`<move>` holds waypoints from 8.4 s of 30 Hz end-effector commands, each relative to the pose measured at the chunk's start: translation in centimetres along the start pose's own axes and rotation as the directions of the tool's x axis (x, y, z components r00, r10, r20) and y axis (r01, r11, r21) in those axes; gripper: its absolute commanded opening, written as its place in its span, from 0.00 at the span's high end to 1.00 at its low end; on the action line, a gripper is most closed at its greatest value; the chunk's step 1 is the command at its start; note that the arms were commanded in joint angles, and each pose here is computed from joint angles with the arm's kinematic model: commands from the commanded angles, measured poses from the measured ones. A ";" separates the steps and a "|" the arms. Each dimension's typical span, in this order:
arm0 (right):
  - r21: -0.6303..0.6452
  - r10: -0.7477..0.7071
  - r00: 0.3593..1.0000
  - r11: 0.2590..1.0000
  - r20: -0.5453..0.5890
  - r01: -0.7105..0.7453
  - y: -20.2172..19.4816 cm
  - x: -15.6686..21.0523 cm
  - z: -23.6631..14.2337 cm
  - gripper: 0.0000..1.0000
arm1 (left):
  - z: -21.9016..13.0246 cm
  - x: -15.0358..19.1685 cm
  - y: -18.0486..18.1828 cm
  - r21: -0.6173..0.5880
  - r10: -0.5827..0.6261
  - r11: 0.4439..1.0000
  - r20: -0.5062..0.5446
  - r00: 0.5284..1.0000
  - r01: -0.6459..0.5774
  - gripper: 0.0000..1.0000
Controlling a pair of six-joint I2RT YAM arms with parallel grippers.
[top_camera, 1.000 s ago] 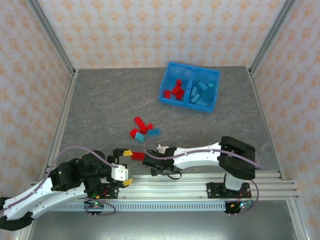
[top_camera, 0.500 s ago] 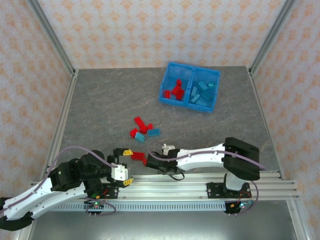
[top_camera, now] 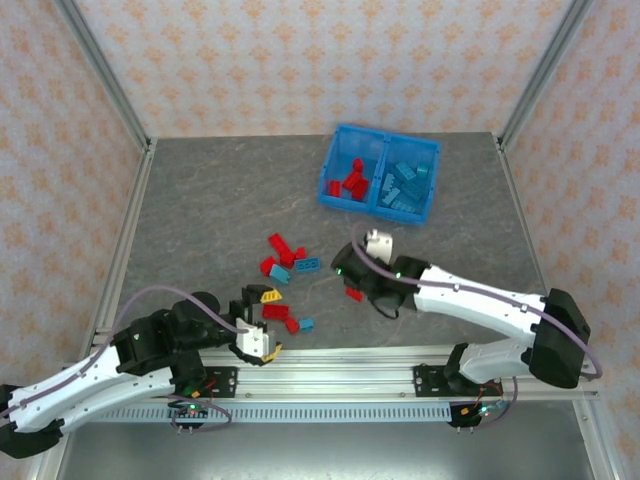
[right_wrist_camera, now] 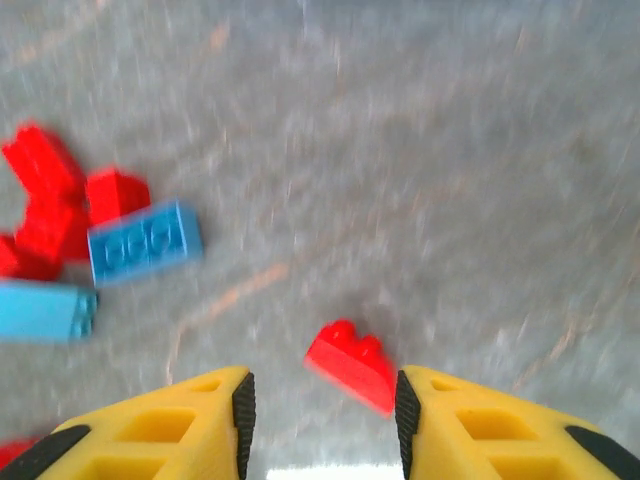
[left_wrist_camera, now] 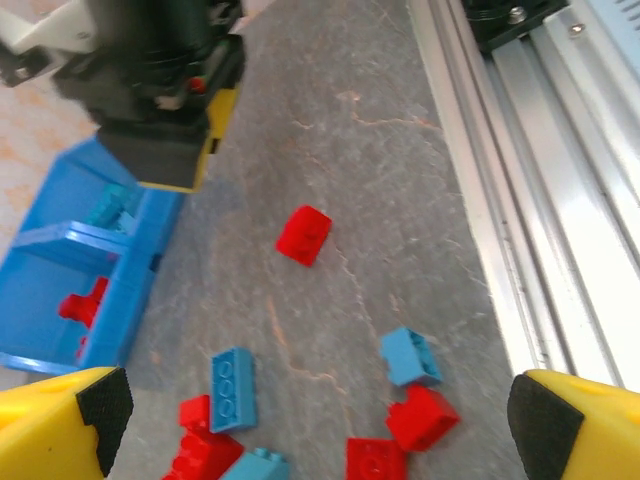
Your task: Sort the legos into containers by color
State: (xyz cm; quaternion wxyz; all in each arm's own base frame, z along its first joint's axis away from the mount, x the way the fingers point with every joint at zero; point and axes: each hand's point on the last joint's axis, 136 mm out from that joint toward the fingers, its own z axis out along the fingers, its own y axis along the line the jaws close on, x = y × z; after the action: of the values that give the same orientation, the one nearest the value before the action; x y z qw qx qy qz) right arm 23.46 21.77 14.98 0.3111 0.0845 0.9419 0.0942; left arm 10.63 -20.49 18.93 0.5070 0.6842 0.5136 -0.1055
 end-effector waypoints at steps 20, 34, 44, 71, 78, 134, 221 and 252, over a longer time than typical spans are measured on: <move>0.115 -0.355 0.886 0.908 -0.299 0.403 -5.8 -3.6 10.9 0.09 | 0.5 0.6 1.1 -0.051 0.043 0.998 0.009 0.999 -0.042 0.00; 0.074 -0.243 0.874 0.951 -0.420 0.300 -6.8 0.0 15.8 0.56 | 0.4 0.6 1.0 -0.047 0.018 0.999 0.038 0.999 -0.016 0.00; -0.064 -0.271 0.952 0.962 -0.139 0.265 -0.8 -7.8 6.9 0.69 | 0.5 0.8 1.9 -0.072 0.013 0.997 0.050 0.999 -0.009 0.00; -0.043 -0.143 0.986 0.988 0.083 0.147 5.7 -28.7 20.9 0.50 | 2.3 5.0 9.2 -0.343 -0.717 0.678 -0.114 0.687 0.650 0.00; -0.065 -0.144 0.986 0.987 0.085 0.149 6.2 -29.6 15.6 0.42 | 1.4 7.1 11.4 -0.454 -0.820 0.556 -0.163 0.548 0.697 0.00; -0.412 -0.075 0.990 0.911 -0.119 0.020 -2.6 -0.6 -8.2 0.12 | 13.1 20.0 3.3 -0.728 -0.946 0.139 -0.299 -0.128 0.671 0.46; -0.368 -0.196 0.970 0.921 -0.147 0.130 -0.8 0.0 -4.4 0.01 | 0.8 -5.1 11.6 -0.124 -0.692 0.720 -0.045 0.721 0.683 0.00; -0.260 -0.552 0.752 0.834 -0.360 0.487 8.4 4.7 15.8 0.19 | 0.6 2.6 1.4 0.011 -0.389 0.917 -0.204 0.899 0.399 0.00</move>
State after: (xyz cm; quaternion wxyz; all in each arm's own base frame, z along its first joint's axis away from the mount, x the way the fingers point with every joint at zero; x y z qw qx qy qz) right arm 30.67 32.62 2.54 0.1333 -0.2285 0.9605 0.0857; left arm 13.27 -19.28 16.52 0.3880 0.5848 0.6967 -0.1488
